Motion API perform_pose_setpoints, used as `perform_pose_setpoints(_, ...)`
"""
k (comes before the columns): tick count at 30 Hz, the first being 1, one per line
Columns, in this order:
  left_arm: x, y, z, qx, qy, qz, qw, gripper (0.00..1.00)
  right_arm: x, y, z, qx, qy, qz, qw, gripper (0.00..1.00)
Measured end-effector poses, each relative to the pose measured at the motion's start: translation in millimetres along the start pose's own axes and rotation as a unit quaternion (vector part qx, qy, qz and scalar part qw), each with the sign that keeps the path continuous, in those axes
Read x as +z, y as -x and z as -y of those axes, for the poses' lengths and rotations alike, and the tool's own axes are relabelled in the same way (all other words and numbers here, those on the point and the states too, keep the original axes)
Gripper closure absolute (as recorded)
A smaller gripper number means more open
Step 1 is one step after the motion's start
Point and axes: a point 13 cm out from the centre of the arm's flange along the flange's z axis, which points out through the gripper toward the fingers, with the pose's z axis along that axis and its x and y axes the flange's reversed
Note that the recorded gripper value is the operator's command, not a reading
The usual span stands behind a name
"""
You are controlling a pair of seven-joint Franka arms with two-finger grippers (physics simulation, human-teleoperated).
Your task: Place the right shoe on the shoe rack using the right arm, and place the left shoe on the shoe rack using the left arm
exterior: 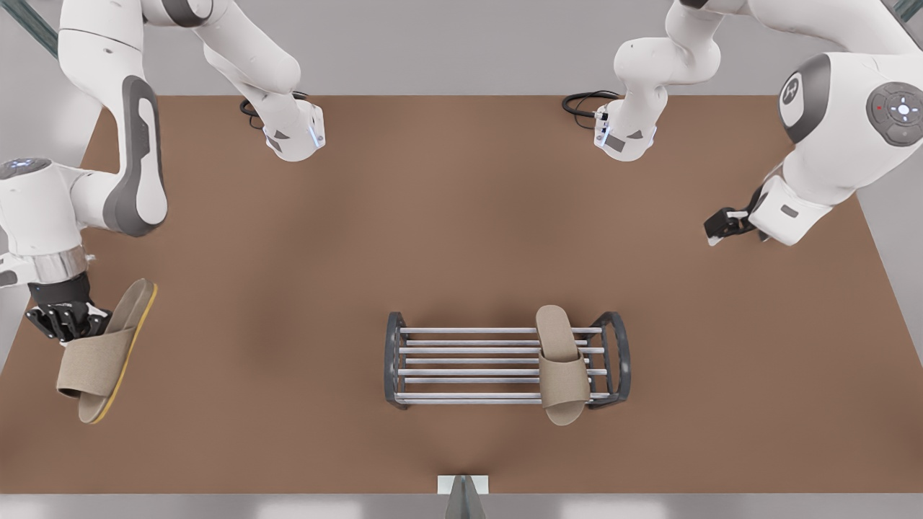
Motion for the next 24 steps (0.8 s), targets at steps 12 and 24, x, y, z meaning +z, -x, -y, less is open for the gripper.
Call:
perform_pose_setpoints(12, 24, 16, 0, 0.034, -0.001, -0.007, 0.999, 0.00, -76, 1, -416, -0.199, 0.036, -0.169, 0.965, 0.79)
perform_pose_setpoints(24, 17, 6, -4, 0.051, 0.000, -0.011, 0.999, 0.00, -27, -33, -456, -0.028, -0.013, -0.173, 0.984, 0.79)
